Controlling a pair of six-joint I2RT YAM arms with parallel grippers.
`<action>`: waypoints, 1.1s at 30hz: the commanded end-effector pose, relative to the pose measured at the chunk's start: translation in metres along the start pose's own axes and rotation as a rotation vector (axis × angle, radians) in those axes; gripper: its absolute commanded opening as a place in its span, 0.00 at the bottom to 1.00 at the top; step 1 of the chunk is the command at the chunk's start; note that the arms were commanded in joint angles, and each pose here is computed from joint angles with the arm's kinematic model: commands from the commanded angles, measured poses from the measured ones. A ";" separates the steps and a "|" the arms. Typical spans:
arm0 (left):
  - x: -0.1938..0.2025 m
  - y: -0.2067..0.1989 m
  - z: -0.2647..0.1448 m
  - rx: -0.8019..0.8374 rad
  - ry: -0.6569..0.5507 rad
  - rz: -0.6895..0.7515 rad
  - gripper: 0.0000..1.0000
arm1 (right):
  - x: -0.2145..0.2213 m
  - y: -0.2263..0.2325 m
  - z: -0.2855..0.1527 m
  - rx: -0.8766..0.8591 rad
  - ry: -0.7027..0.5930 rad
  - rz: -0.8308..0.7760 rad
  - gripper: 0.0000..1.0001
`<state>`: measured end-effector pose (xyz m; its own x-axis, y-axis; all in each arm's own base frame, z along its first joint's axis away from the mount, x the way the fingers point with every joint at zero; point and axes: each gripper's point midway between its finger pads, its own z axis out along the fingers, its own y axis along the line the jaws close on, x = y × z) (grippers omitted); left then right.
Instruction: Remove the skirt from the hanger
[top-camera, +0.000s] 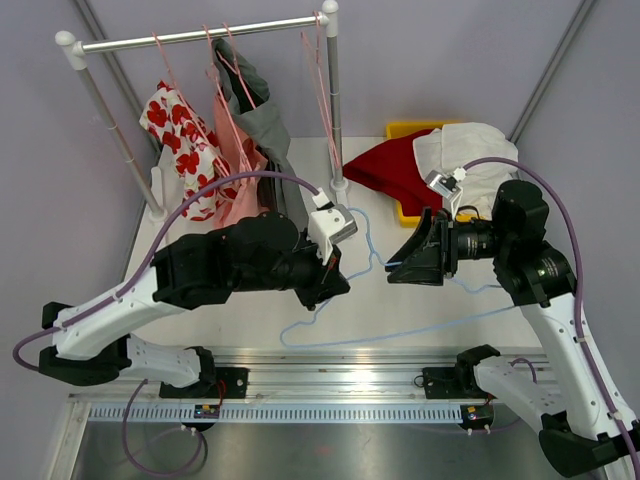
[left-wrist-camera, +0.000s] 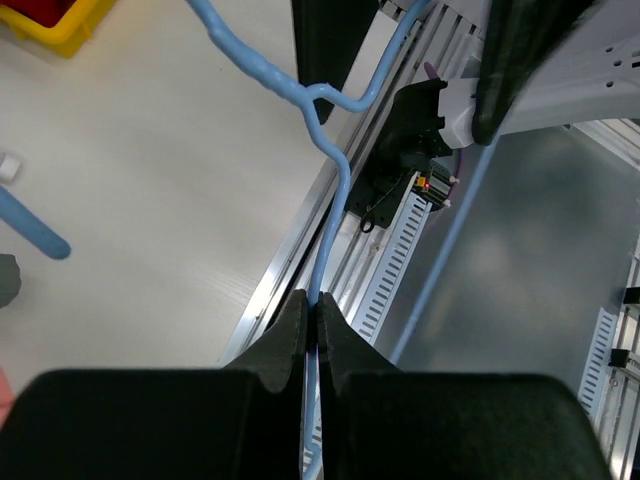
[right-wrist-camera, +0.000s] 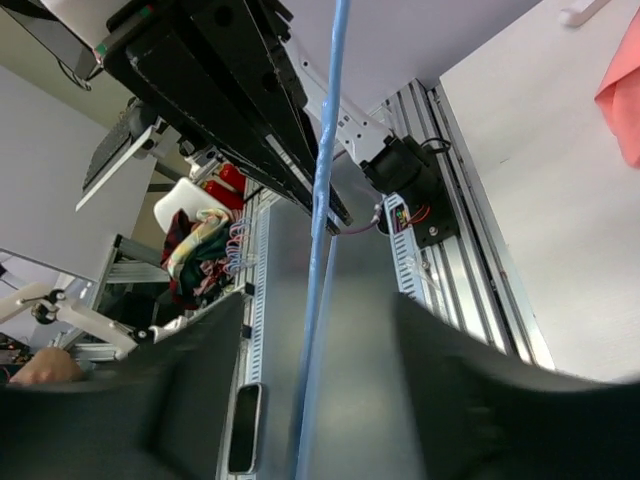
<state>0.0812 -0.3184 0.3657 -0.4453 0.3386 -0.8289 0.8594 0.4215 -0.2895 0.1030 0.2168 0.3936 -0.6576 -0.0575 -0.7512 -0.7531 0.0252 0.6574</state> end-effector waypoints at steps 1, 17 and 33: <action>-0.020 -0.009 -0.011 0.041 -0.057 0.063 0.00 | 0.003 0.007 0.001 -0.022 0.014 -0.014 0.57; -0.029 0.070 -0.048 -0.422 -0.162 -0.051 0.99 | -0.029 -0.011 -0.003 0.204 -0.144 -0.076 0.00; 0.005 0.159 -0.197 -0.960 -0.372 -0.244 0.99 | -0.183 -0.106 -0.041 1.044 -0.437 -0.227 0.00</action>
<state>0.1604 -0.1144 0.4225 -0.3494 -0.0979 -0.9318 0.2566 0.9465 -0.1957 0.2865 0.1895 0.4222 -0.4505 0.1714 -0.8762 -0.4441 0.8084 0.3864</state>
